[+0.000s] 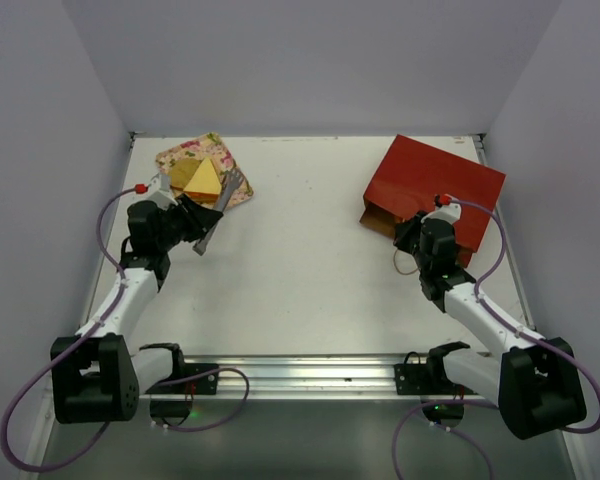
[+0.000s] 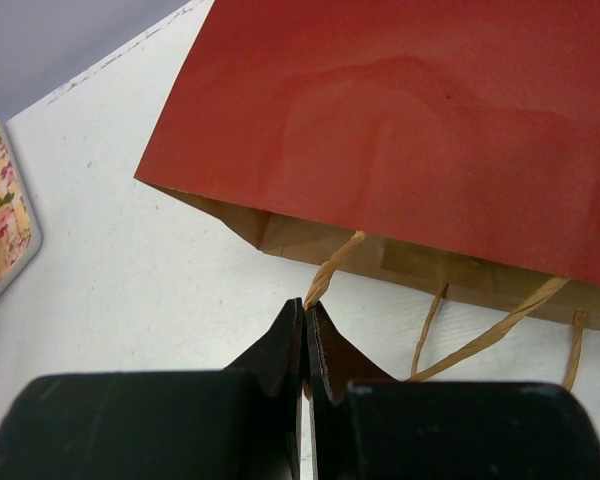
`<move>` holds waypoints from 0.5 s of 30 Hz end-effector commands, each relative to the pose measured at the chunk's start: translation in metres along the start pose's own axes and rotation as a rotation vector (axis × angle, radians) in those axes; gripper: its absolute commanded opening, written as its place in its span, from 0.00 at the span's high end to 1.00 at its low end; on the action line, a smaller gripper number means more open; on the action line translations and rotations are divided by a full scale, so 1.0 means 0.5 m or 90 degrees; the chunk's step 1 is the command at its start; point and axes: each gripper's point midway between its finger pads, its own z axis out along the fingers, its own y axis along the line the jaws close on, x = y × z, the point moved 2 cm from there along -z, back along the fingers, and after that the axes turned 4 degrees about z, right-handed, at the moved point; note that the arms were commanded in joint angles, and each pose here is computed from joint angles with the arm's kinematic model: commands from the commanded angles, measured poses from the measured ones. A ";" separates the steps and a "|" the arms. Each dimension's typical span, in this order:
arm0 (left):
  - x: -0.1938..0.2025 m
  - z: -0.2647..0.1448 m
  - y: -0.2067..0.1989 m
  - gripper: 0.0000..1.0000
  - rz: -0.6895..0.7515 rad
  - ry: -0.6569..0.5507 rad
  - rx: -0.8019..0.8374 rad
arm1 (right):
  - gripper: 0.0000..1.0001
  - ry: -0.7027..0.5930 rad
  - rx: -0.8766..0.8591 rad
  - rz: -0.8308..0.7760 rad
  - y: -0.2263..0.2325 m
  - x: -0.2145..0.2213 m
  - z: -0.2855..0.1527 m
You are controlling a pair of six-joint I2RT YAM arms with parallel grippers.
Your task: Take the fake bread out of the paper bag
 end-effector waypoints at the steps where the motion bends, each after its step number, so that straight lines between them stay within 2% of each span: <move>1: -0.006 0.005 -0.042 0.59 0.026 -0.021 0.046 | 1.00 -0.018 0.005 0.006 0.005 -0.017 0.003; 10: 0.072 0.062 -0.119 0.60 0.043 0.031 0.087 | 1.00 0.012 -0.025 -0.021 0.018 -0.001 0.010; 15: 0.124 0.098 -0.163 0.59 0.056 0.058 0.100 | 1.00 -0.002 -0.030 -0.024 0.017 -0.008 -0.002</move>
